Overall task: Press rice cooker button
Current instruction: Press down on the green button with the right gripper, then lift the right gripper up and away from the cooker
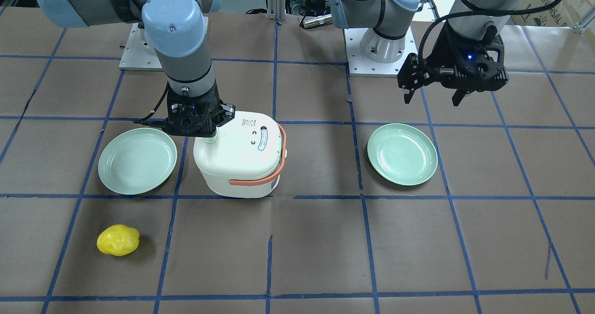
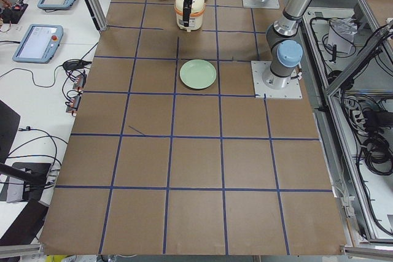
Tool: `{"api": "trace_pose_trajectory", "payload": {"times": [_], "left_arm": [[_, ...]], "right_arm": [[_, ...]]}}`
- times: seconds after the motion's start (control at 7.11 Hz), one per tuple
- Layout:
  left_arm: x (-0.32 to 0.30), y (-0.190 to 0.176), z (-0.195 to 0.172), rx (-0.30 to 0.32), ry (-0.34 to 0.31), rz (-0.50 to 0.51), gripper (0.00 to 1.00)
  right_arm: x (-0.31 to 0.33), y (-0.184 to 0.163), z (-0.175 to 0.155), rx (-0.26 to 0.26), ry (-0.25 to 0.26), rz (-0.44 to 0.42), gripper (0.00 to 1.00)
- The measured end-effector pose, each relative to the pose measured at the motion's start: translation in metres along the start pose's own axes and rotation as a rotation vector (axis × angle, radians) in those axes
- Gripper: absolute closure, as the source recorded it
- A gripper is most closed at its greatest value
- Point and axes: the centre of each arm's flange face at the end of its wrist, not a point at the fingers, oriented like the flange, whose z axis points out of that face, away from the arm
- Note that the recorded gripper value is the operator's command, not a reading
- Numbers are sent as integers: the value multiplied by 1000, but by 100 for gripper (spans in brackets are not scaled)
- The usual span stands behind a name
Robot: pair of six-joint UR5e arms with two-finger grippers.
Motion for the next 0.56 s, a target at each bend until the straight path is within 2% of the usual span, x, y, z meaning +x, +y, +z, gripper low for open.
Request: {"api": "trace_pose_trajectory", "payload": {"times": [0.56], "left_arm": [[0,0,0,0,0,0,0]], "right_arm": [[-3,0,3,-6,3,-8,86]]}}
